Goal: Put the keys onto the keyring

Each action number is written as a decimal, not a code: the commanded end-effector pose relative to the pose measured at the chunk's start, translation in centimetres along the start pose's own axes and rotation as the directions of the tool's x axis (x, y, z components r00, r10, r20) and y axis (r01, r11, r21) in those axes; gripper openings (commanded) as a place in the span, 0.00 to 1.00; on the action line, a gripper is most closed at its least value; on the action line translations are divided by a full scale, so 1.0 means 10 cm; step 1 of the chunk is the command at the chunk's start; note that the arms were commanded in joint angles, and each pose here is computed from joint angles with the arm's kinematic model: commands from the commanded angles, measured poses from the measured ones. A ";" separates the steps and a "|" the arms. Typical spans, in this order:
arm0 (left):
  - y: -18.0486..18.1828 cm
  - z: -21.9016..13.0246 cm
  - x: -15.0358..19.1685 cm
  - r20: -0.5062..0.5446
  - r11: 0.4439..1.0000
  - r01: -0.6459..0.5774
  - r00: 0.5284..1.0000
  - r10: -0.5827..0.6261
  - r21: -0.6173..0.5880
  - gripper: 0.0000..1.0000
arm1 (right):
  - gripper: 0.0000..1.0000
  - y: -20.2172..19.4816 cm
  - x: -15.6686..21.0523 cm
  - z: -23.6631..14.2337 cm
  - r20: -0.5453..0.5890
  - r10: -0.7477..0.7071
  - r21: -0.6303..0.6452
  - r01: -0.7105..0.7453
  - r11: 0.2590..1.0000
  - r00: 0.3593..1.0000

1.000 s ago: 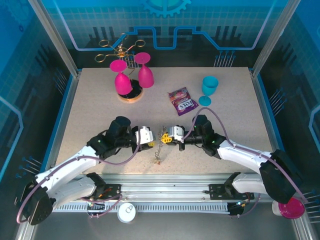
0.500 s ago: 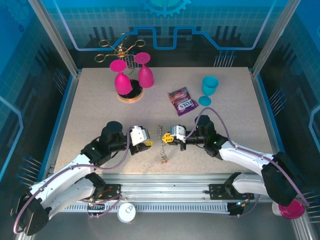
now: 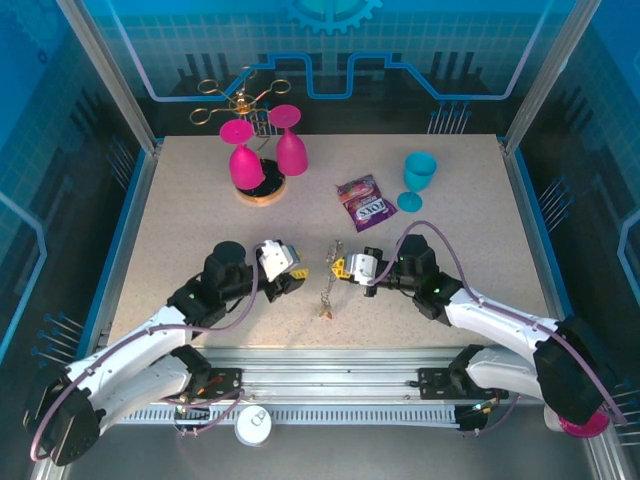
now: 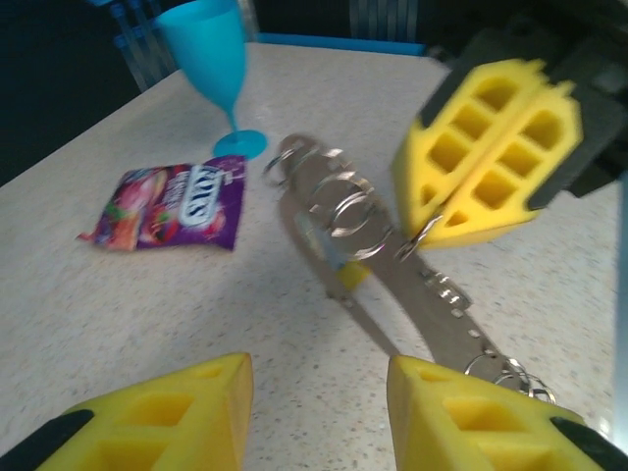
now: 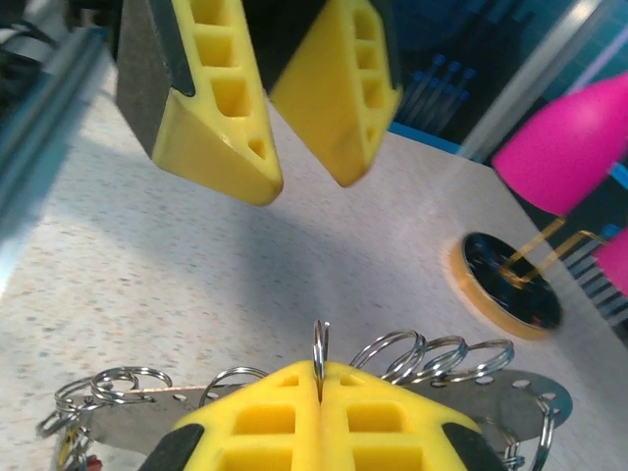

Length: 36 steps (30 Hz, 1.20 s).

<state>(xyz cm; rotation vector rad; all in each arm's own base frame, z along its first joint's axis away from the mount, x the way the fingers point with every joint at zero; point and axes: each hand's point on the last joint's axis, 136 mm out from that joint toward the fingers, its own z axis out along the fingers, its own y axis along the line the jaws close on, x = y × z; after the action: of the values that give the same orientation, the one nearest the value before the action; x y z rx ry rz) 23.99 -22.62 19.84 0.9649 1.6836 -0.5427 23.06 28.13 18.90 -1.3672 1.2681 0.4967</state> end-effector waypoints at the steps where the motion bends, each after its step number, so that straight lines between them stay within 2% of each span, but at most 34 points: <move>1: 0.40 -0.01 0.01 0.026 0.959 0.187 0.982 -0.186 -0.215 0.43 | 0.00 -0.50 0.00 -0.16 -0.062 0.062 0.223 -0.047 0.974 0.996; 3: 0.52 -0.03 0.06 0.049 0.912 0.300 0.953 -0.299 -0.279 0.48 | 0.00 -0.66 0.05 -0.26 -0.095 0.120 0.307 -0.085 0.948 0.988; 5: 0.56 -0.03 0.13 0.073 0.854 0.423 0.904 -0.422 -0.304 0.48 | 0.00 -0.79 0.10 -0.38 -0.122 0.179 0.388 -0.119 0.914 0.976; 7: 0.60 -0.01 0.20 0.086 0.760 0.560 0.820 -0.566 -0.331 0.49 | 0.00 -0.87 0.17 -0.51 -0.156 0.254 0.456 -0.158 0.876 0.954; 10: 0.57 0.10 0.32 0.066 0.604 0.718 0.661 -0.748 -0.347 0.48 | 0.00 -0.92 0.26 -0.69 -0.199 0.344 0.524 -0.197 0.829 0.918; 11: 0.52 0.18 0.36 0.040 0.569 0.745 0.618 -0.785 -0.348 0.47 | 0.00 -0.91 0.28 -0.74 -0.206 0.366 0.537 -0.208 0.818 0.908; 13: 0.40 0.33 0.39 -0.011 0.537 0.757 0.575 -0.818 -0.372 0.47 | 0.00 -0.92 0.30 -0.85 -0.210 0.408 0.570 -0.228 0.790 0.889; 17: 0.09 0.76 0.47 -0.137 0.535 0.752 0.527 -0.839 -0.385 0.46 | 0.00 -0.98 0.35 -1.09 -0.200 0.477 0.647 -0.250 0.720 0.856; 20: -0.11 1.09 0.55 -0.217 0.536 0.752 0.491 -0.844 -0.384 0.42 | 0.00 -1.04 0.39 -1.25 -0.197 0.501 0.698 -0.239 0.675 0.843; 26: -0.31 1.58 0.71 -0.321 0.545 0.716 0.441 -0.838 -0.436 0.37 | 0.00 -1.09 0.41 -1.51 -0.179 0.510 0.760 -0.212 0.615 0.841; 31: -0.36 1.74 0.83 -0.355 0.555 0.686 0.429 -0.831 -0.470 0.34 | 0.00 -1.14 0.43 -1.70 -0.179 0.516 0.812 -0.171 0.558 0.837; 36: -0.40 1.89 0.90 -0.388 0.589 0.653 0.445 -0.807 -0.476 0.34 | 0.00 -1.13 0.44 -1.69 -0.172 0.515 0.810 -0.177 0.560 0.840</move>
<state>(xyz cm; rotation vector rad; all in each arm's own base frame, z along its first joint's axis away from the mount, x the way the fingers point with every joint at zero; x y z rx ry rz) 30.83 -35.73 5.36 0.0586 2.6591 -0.6335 27.94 9.65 23.43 -0.5116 1.8478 -0.0945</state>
